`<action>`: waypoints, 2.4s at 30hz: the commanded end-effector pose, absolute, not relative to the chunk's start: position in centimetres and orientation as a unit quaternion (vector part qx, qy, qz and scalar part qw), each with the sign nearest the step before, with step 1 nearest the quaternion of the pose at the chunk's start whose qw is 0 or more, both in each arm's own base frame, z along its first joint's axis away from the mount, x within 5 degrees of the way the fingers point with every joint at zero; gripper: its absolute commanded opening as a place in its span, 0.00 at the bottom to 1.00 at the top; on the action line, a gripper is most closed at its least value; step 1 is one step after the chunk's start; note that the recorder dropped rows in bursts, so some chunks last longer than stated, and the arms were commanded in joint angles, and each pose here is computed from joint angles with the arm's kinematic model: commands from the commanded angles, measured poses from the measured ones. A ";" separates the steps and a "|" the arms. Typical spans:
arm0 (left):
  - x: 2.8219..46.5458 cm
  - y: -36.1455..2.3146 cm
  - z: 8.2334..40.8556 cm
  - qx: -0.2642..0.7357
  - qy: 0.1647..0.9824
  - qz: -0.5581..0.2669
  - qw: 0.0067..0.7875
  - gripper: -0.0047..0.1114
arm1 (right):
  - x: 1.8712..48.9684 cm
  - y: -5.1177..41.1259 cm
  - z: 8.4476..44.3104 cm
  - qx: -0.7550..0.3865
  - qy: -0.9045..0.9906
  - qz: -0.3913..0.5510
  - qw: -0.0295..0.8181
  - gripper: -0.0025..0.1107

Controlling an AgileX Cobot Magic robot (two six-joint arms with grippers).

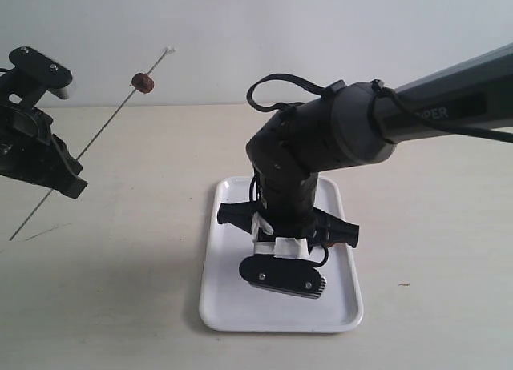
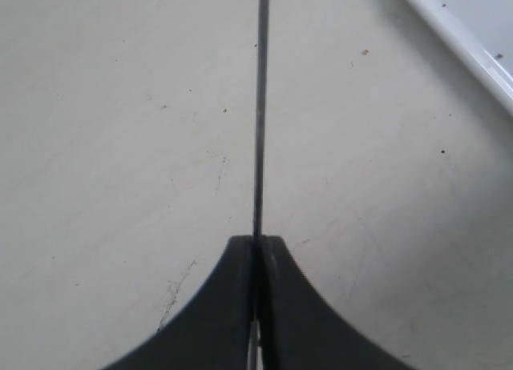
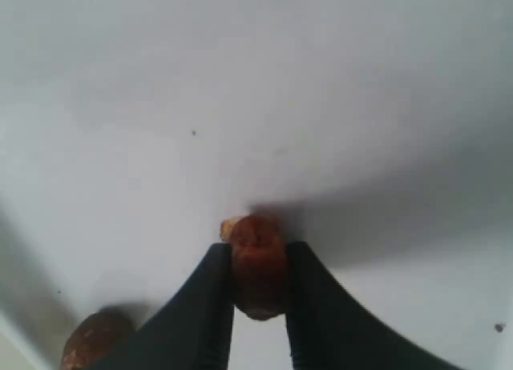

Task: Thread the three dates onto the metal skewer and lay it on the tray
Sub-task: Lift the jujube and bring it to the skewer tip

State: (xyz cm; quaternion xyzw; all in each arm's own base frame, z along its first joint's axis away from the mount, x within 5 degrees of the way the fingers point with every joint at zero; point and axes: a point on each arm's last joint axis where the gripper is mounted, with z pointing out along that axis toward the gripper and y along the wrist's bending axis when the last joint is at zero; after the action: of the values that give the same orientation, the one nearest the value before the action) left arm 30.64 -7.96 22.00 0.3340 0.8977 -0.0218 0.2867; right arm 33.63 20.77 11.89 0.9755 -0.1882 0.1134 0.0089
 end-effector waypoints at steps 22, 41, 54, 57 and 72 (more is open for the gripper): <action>28.6 -8.9 21.6 0.382 0.895 -0.106 0.203 0.04 | 40.1 17.5 19.4 0.826 -0.489 0.237 -0.150 0.21; 28.6 -9.9 18.6 0.450 0.868 -0.168 0.124 0.04 | 41.6 18.0 23.4 0.723 -0.622 0.114 -0.279 0.22; 28.8 -10.3 18.8 0.465 0.857 -0.184 0.125 0.04 | 40.9 18.1 23.0 0.824 -0.502 0.122 -0.232 0.22; 28.7 -10.4 18.8 0.461 0.858 -0.190 0.125 0.04 | 40.9 18.2 23.0 0.827 -0.496 0.125 -0.232 0.22; 28.7 -10.5 18.9 0.457 0.858 -0.195 0.127 0.04 | 41.0 19.4 23.4 0.823 -0.482 0.147 -0.262 0.22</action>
State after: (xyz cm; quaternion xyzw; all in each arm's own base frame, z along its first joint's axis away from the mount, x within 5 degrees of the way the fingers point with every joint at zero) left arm 28.68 -10.37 18.67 0.4580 0.8595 -0.1902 0.1237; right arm 40.88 19.28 22.70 0.8270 -0.4854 0.1367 -0.2484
